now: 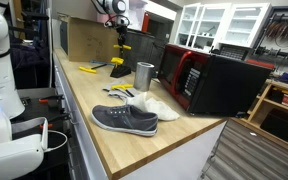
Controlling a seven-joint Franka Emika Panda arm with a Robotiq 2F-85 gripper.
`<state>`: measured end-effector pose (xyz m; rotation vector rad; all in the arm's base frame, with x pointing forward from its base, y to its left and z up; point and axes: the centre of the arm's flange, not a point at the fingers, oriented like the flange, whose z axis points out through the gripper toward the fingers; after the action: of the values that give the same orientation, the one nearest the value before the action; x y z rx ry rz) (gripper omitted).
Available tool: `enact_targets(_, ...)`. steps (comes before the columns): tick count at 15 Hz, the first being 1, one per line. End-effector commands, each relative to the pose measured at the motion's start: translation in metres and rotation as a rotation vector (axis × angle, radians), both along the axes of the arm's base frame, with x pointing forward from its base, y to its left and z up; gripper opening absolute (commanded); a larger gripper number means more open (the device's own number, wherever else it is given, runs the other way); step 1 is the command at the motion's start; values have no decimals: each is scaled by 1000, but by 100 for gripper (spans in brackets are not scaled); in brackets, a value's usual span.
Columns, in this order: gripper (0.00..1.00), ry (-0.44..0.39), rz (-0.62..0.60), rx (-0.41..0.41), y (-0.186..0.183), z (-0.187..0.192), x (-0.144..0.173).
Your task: Put the objects together on the counter
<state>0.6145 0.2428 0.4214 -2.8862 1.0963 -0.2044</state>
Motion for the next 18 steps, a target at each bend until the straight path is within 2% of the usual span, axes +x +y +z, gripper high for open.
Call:
enact_targets(1,5,-28,40,5,2,13,6)
enact_targets(5,5,-16,48,12,1,20,6)
enact_targets(9,5,4,-14,124,-4,33,9)
enact_targets(15,5,-9,-39,108,-6,56,8)
enact_targets(18,5,-39,-45,50,-8,71,3)
